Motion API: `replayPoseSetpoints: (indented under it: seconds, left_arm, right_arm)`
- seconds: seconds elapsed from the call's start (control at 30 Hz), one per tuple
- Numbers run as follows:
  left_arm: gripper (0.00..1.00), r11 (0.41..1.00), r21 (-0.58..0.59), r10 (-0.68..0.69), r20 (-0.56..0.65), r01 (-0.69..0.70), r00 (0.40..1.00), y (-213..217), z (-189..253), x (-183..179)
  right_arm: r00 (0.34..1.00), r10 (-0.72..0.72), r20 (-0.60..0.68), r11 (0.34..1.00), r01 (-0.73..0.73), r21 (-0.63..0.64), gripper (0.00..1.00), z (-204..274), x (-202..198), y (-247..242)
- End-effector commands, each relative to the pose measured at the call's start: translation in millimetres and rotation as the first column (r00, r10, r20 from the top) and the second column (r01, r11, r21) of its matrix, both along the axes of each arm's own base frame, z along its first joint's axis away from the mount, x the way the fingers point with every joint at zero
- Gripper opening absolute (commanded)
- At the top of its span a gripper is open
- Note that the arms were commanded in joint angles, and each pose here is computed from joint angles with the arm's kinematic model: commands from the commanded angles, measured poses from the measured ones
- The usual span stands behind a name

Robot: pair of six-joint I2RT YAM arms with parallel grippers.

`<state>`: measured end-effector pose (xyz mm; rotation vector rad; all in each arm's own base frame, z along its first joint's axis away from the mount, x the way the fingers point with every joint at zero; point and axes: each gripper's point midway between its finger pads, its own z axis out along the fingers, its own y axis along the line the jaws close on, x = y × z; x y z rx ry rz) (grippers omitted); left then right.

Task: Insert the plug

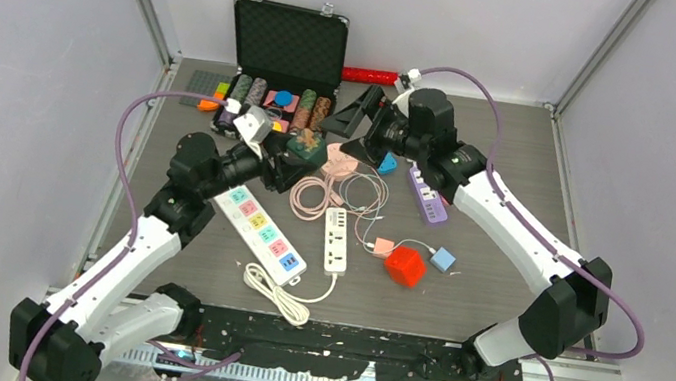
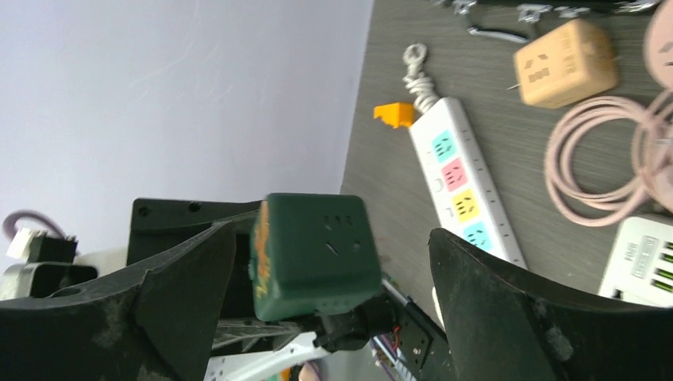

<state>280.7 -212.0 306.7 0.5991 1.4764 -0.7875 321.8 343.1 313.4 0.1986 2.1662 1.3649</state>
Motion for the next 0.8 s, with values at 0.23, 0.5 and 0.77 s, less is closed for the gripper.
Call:
replayPoseSetpoints:
  seconds: [0.23,0.5,0.77]
  left_arm:
    - [0.0,0.985,-0.035,-0.16,0.145,0.167,0.976,-13,52,-29]
    - [0.01,0.988,-0.07,-0.131,0.125,0.14,0.984,-9,57,-31]
    - [0.8,0.996,-0.076,-0.057,-0.012,0.056,0.998,0,50,-25]
  right_arm:
    - [0.956,0.274,0.103,0.947,-0.287,0.147,0.99,45,-57,25]
    - [0.943,0.324,0.077,0.928,-0.332,0.168,0.64,43,-68,28]
    - [0.939,0.296,0.173,0.938,-0.32,0.133,0.25,50,-66,27]
